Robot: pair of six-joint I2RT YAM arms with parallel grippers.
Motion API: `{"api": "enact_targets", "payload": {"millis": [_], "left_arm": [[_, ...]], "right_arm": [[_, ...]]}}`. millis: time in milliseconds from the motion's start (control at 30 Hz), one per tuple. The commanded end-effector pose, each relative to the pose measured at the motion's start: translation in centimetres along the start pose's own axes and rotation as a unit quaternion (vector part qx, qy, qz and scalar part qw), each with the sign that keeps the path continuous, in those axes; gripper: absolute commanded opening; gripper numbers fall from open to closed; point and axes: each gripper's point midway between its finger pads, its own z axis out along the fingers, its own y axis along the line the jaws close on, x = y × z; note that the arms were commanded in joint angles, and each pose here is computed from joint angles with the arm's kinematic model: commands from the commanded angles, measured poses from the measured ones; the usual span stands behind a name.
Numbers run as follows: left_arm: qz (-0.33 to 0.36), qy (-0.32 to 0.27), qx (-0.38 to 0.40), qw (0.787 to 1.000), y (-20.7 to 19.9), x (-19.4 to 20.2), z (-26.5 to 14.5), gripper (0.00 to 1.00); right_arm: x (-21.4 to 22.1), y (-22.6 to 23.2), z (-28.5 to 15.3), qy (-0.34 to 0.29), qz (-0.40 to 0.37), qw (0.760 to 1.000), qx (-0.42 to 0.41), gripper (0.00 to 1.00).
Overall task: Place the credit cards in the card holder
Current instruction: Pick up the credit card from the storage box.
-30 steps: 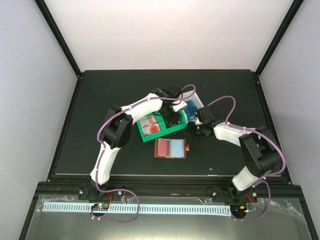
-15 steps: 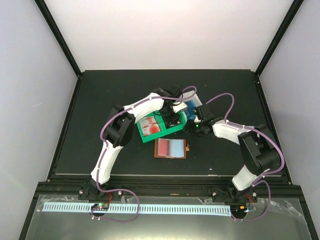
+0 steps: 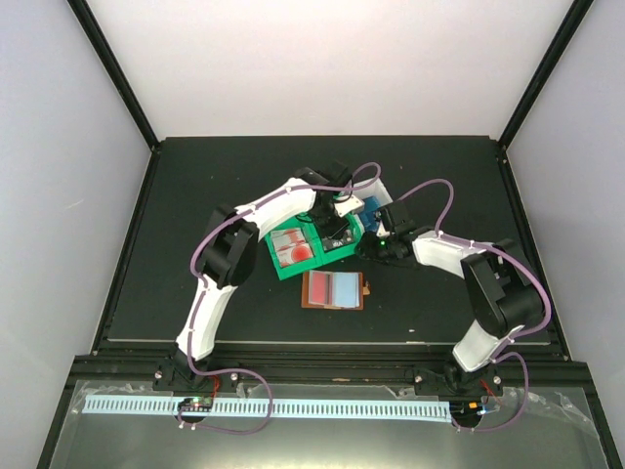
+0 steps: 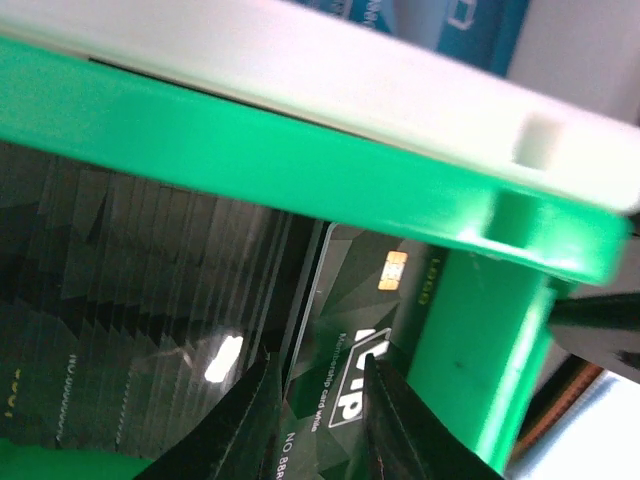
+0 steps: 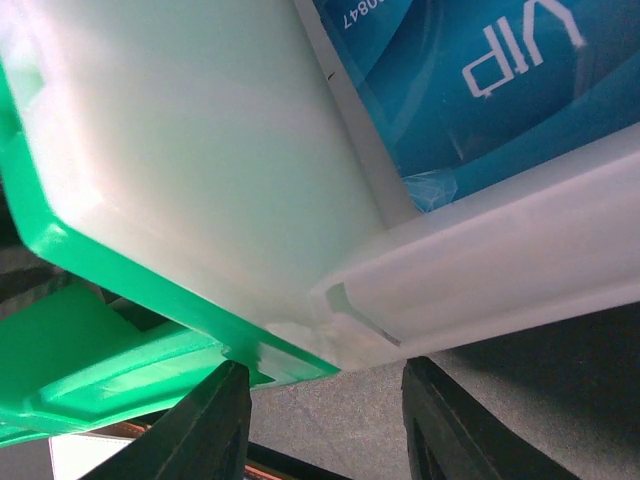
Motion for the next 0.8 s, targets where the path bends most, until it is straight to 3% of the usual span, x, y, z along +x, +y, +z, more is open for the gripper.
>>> {"api": "enact_targets", "payload": {"millis": [0, 433, 767], "left_arm": [[0.012, -0.005, 0.053, 0.999, -3.1, -0.1, -3.0, 0.24], [-0.001, 0.023, 0.069, 0.997, -4.5, 1.6, -3.6, 0.23], [0.0, 0.026, 0.047, 0.999, -3.8, 1.7, -2.8, 0.32]], "right_arm": [[-0.2, -0.5, 1.1, -0.004, -0.005, 1.0, 0.012, 0.43], [0.0, -0.4, 1.2, 0.001, -0.007, 1.0, 0.008, 0.43], [0.1, -0.3, 1.2, 0.003, -0.009, 1.0, 0.004, 0.43]]}}
